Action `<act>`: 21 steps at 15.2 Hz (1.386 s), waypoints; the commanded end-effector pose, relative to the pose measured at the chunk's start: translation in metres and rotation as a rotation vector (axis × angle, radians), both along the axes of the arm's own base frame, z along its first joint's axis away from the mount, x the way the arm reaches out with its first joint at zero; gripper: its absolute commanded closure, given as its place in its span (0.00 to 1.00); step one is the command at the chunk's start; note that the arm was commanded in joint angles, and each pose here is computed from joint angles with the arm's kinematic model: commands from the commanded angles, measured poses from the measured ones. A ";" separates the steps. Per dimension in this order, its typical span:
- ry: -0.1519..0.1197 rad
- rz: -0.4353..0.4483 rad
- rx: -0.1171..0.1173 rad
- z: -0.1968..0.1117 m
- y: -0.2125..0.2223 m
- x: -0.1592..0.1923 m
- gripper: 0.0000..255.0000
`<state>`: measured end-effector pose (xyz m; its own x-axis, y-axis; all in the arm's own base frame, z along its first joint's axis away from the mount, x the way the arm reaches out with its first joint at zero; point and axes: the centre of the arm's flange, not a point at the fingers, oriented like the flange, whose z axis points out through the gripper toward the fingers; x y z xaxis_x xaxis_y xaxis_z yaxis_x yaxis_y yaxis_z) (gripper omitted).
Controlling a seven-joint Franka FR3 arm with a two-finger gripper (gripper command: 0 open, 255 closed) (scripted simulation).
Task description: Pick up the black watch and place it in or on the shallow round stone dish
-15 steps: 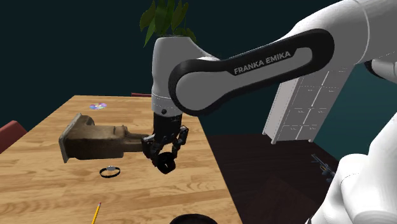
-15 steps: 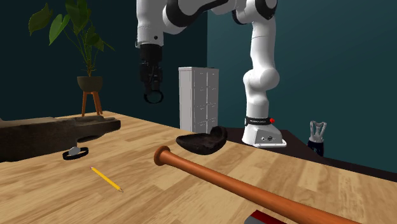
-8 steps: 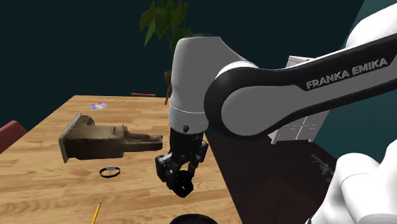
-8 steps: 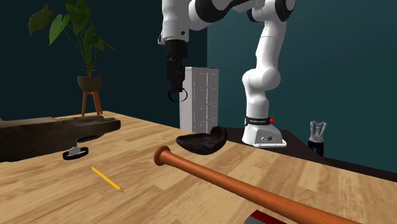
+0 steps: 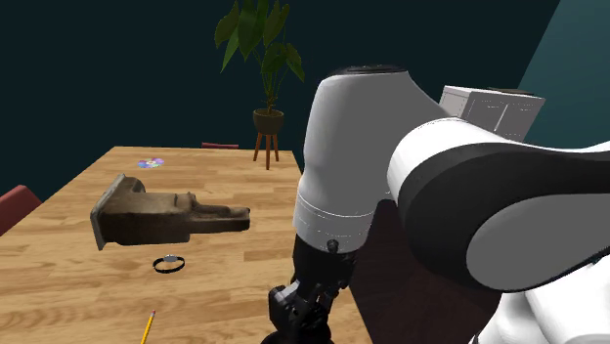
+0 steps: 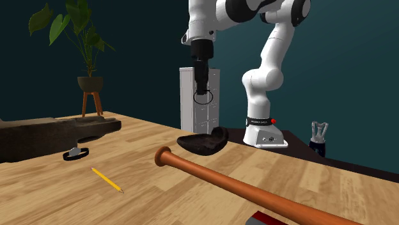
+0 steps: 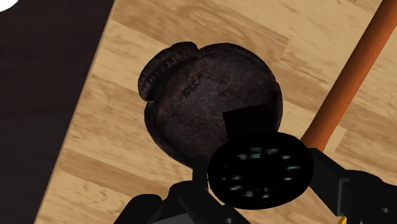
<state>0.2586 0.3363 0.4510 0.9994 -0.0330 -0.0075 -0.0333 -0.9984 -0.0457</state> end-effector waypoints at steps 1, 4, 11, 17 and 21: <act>0.000 -0.001 0.000 -0.008 -0.001 -0.003 1.00; 0.000 -0.001 0.000 -0.024 -0.001 -0.003 1.00; 0.000 -0.001 0.000 -0.061 -0.001 -0.003 1.00; 0.000 -0.001 0.000 -0.083 -0.001 -0.003 1.00; 0.000 -0.001 0.000 -0.083 -0.001 -0.003 1.00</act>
